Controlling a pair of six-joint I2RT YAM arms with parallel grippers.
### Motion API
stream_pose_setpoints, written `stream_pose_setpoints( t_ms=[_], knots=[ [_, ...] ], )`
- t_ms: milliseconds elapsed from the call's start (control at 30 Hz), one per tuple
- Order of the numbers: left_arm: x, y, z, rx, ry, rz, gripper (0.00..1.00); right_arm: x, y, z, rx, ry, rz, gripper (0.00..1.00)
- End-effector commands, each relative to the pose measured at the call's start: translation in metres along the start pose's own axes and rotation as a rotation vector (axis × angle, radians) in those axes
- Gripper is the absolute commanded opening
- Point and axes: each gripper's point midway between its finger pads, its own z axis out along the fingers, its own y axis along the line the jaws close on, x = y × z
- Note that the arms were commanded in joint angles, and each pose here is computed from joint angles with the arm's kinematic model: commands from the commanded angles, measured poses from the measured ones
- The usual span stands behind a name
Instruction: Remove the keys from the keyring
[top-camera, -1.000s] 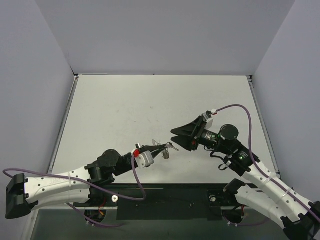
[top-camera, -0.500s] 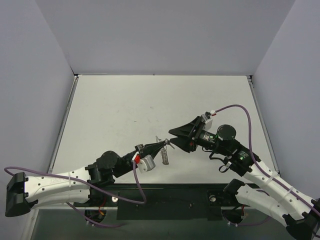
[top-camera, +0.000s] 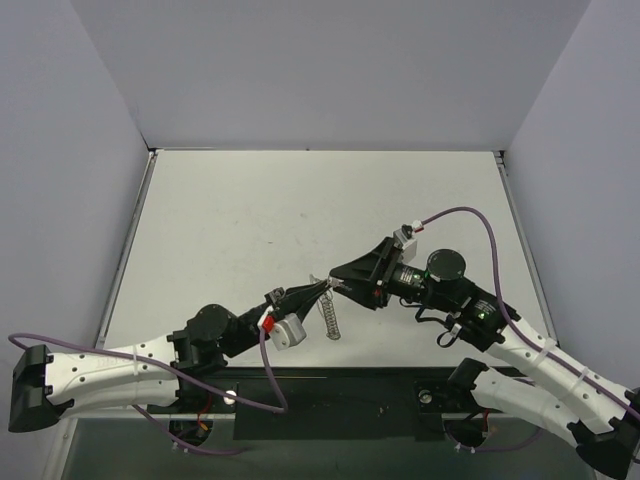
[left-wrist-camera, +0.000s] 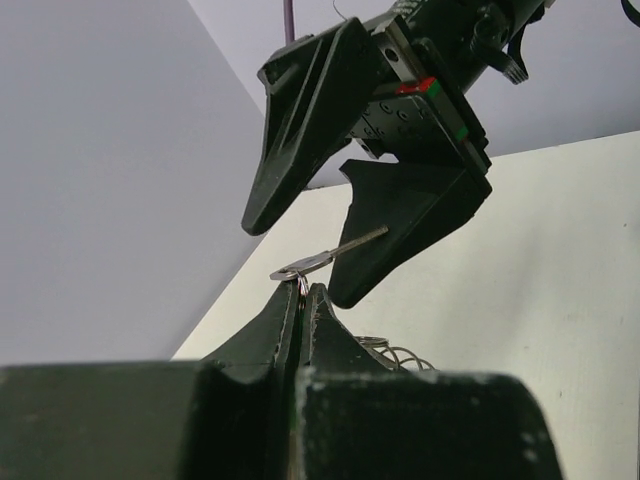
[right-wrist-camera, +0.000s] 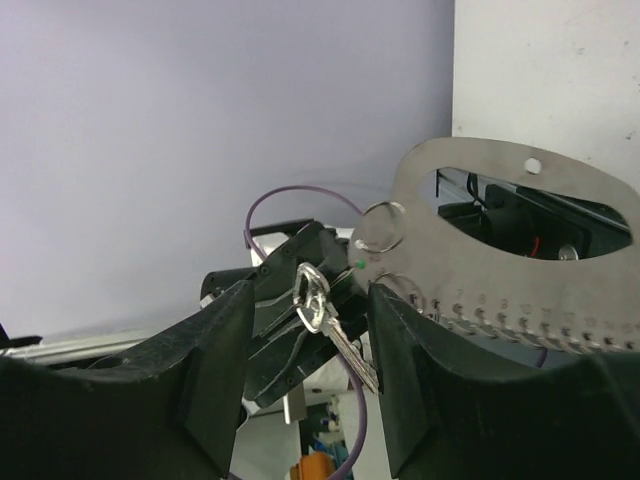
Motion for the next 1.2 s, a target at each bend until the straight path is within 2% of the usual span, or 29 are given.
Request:
stream_pose_setpoints(
  t_ms=[0, 100, 133, 200, 567, 700, 867, 933, 967, 1067, 1167],
  knots=[
    [-0.029, 0.017, 0.005, -0.063, -0.091, -0.005, 0.00, 0.017, 0.045, -0.001, -0.130, 0.046, -0.055, 0.43],
    [-0.030, 0.019, 0.005, -0.070, -0.093, -0.004, 0.00, 0.025, 0.051, -0.001, -0.144, 0.063, -0.062, 0.28],
    [-0.031, 0.019, 0.005, -0.070, -0.095, -0.004, 0.00, 0.025, 0.052, -0.001, -0.144, 0.061, -0.064, 0.15],
    [-0.032, 0.020, 0.005, -0.072, -0.097, -0.005, 0.00, 0.025, 0.052, -0.001, -0.146, 0.058, -0.064, 0.00],
    [-0.058, 0.021, 0.003, -0.063, -0.187, -0.038, 0.00, 0.015, 0.049, -0.007, -0.150, -0.008, -0.082, 0.00],
    [-0.085, 0.026, -0.004, -0.065, -0.303, -0.122, 0.00, 0.002, 0.038, -0.007, -0.158, -0.041, -0.065, 0.00],
    [-0.127, 0.040, -0.016, -0.081, -0.466, -0.201, 0.00, -0.030, 0.019, -0.009, -0.177, -0.105, 0.028, 0.00],
    [-0.139, 0.044, -0.019, -0.087, -0.514, -0.232, 0.00, -0.033, 0.002, -0.009, -0.122, -0.112, -0.013, 0.00],
    [-0.142, 0.046, -0.020, -0.087, -0.522, -0.235, 0.00, -0.035, -0.014, -0.009, -0.023, -0.125, -0.021, 0.00],
    [-0.149, 0.045, -0.017, -0.073, -0.547, -0.264, 0.00, -0.029, -0.051, -0.015, 0.200, -0.121, -0.213, 0.00],
    [-0.157, 0.049, -0.020, -0.088, -0.604, -0.315, 0.00, -0.023, -0.057, -0.018, 0.266, -0.118, -0.304, 0.00]
  ],
)
